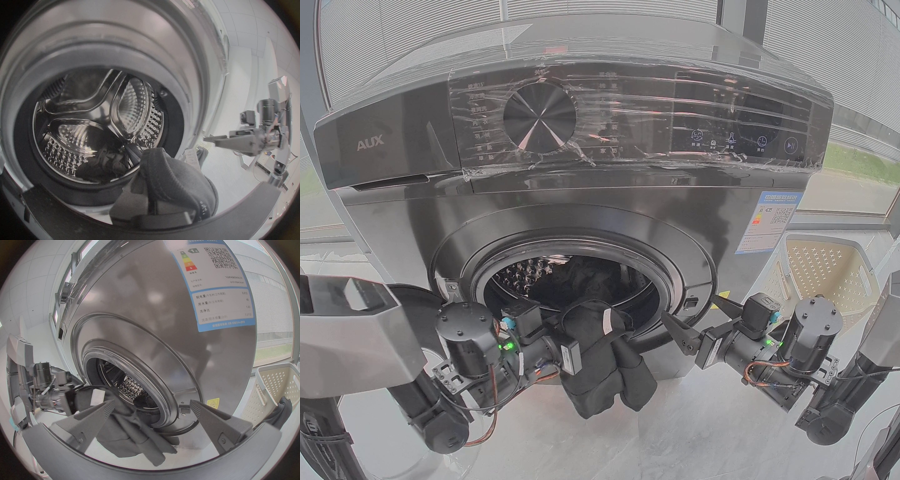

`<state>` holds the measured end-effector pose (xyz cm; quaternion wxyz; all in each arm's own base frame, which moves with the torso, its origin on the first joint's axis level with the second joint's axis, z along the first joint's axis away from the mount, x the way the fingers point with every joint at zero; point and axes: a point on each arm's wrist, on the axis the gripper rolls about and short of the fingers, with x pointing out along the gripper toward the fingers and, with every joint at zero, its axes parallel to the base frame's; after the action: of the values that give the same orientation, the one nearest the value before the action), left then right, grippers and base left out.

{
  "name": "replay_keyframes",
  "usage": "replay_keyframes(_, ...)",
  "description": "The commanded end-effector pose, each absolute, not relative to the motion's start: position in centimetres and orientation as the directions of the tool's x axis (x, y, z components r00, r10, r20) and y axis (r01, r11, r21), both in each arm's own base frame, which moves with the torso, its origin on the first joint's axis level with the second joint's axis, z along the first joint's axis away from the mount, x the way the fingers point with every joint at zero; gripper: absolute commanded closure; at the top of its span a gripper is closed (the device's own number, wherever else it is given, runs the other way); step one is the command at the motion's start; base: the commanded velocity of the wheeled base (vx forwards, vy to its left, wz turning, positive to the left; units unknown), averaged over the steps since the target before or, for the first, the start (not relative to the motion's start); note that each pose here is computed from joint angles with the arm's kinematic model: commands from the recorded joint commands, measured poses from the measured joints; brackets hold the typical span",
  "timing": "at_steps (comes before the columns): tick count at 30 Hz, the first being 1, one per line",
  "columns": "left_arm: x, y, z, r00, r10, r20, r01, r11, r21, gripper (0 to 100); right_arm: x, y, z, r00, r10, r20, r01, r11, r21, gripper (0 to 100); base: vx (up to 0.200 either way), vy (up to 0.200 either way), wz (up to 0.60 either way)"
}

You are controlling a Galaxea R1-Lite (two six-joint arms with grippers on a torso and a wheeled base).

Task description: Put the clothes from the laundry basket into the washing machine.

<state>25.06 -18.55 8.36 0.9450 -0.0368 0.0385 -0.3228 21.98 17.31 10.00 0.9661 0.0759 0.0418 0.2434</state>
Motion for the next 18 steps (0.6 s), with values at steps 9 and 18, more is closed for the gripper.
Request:
replay_keyframes(9, 35.3, -21.0, 3.6, 0.859, -0.511, 0.032, 0.511, 0.851, -0.122, 100, 21.2, 17.8, 9.8, 0.862, 0.504, -0.056, -0.489, 0.856, 0.168, 0, 0.0, 0.0, 0.0)
replay_keyframes(18, 40.1, -21.1, 1.5, 0.884, -0.466, 0.026, 0.465, 0.877, -0.122, 100, 21.2, 17.8, 9.8, 0.86, 0.506, -0.056, -0.492, 0.854, 0.167, 0, 0.0, 0.0, 0.0)
